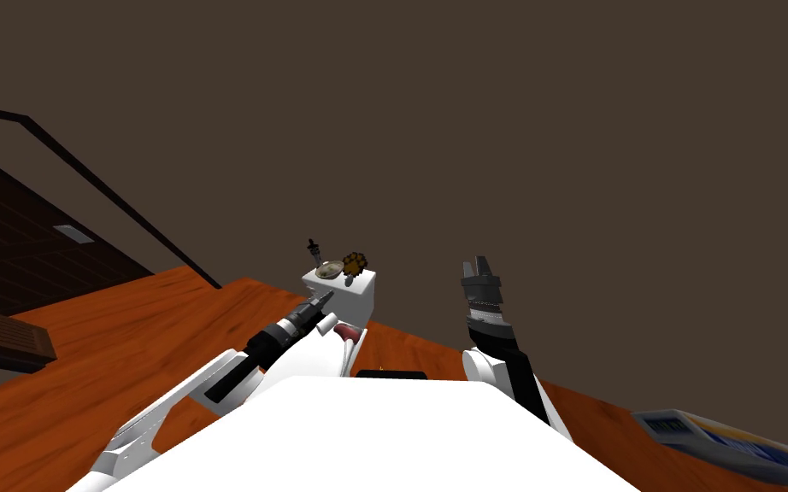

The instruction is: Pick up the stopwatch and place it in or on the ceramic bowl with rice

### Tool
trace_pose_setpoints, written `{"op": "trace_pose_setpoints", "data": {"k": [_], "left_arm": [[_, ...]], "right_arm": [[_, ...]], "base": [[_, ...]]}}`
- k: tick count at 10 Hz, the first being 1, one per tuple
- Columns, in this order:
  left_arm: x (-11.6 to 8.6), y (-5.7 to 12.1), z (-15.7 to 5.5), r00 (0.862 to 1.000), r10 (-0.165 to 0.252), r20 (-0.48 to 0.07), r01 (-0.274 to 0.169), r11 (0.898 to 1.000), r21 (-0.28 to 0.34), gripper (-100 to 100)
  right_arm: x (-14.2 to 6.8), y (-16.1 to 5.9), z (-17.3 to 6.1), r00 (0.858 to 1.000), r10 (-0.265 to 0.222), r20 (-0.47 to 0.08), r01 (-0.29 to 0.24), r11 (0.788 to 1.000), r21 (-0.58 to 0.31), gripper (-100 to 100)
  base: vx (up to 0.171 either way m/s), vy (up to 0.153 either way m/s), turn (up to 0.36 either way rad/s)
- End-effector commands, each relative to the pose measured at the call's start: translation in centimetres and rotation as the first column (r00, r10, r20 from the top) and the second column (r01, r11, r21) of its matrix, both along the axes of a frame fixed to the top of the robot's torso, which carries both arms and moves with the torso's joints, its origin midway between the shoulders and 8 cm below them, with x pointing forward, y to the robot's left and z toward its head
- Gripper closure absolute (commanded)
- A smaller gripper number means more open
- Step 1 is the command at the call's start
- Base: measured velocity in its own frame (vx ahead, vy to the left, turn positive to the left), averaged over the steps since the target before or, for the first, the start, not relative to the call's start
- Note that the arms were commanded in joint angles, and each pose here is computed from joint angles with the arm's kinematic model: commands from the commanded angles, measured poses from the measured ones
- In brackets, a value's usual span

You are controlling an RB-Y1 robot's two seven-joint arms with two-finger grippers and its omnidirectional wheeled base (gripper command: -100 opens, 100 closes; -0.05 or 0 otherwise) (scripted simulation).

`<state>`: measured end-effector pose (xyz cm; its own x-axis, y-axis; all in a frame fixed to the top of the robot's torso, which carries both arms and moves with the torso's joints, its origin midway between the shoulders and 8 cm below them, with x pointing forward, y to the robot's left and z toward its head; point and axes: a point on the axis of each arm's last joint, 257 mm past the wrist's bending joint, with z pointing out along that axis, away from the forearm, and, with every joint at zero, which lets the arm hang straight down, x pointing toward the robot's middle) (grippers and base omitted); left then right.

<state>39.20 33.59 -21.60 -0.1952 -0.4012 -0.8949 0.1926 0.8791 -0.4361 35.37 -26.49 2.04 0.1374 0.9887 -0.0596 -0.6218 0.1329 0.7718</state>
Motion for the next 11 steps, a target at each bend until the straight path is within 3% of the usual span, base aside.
{"op": "trace_pose_setpoints", "data": {"k": [1, 6, 9, 11], "left_arm": [[-0.3, 0.9, -0.9, 1.000, 0.005, -0.026, -0.003, 0.999, 0.051, -100], [-0.6, 1.6, -1.6, 0.999, 0.009, -0.047, -0.004, 0.996, 0.091, -100], [-1.5, 3.9, -3.6, 0.994, 0.024, -0.106, -0.001, 0.978, 0.209, -100], [-2.1, 5.4, -4.6, 0.990, 0.035, -0.139, 0.005, 0.960, 0.279, -100]], "right_arm": [[0.0, 0.0, 0.0, 1.000, 0.000, 0.000, 0.000, 1.000, 0.000, 0], [0.0, 0.0, 0.0, 1.000, 0.000, 0.000, 0.000, 1.000, 0.000, 0], [0.0, 0.0, 0.0, 1.000, 0.000, 0.000, 0.000, 1.000, 0.000, 0], [0.0, 0.0, 0.0, 1.000, 0.000, 0.000, 0.000, 1.000, 0.000, 0]], "base": [[0.007, -0.009, 0.021], [0.053, -0.025, -0.041], [0.148, -0.094, -0.055], [0.123, -0.054, -0.052]]}}
